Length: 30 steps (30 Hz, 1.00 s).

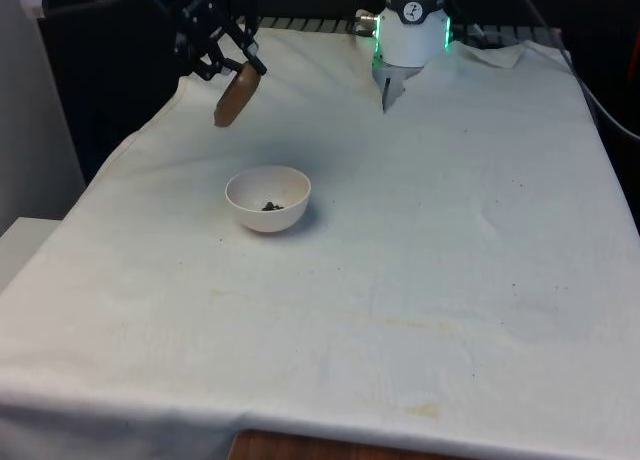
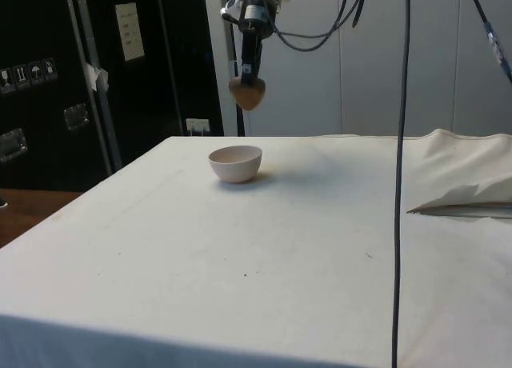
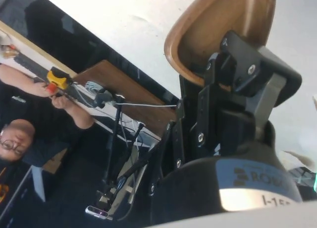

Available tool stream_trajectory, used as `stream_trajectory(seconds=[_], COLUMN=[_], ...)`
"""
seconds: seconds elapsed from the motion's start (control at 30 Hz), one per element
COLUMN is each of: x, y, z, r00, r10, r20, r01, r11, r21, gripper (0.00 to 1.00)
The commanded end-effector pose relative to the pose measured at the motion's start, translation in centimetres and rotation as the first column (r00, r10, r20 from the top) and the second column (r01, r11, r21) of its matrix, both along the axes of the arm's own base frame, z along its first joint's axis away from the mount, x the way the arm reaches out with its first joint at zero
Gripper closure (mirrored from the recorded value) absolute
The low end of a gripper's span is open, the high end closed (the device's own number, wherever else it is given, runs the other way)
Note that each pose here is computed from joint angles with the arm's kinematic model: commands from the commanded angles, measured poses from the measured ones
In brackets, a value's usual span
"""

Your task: Pour the coffee beans from the cup into the bowl.

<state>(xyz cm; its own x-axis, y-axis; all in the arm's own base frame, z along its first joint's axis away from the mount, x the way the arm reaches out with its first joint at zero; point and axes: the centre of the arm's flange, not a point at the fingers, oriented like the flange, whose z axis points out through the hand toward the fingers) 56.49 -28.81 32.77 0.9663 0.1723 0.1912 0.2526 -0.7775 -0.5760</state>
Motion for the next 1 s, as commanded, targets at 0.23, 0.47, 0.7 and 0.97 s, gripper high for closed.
stream_trajectory(seconds=[0.23,0.47,0.7,0.97], x=[0.1,0.2,0.9,1.8], y=[-0.2,-0.3,0.1,0.8], z=[0.5,0.8,0.7,0.6], r00=[0.9988,0.9972,0.9964,0.9957], r10=[0.048,0.074,0.082,0.086], r20=[-0.002,-0.009,-0.019,-0.034], r01=[-0.048,-0.075,-0.084,-0.09], r11=[0.9972,0.9934,0.9886,0.9809], r21=[-0.057,-0.087,-0.125,-0.172], gripper=[0.98,0.98,0.98,0.98])
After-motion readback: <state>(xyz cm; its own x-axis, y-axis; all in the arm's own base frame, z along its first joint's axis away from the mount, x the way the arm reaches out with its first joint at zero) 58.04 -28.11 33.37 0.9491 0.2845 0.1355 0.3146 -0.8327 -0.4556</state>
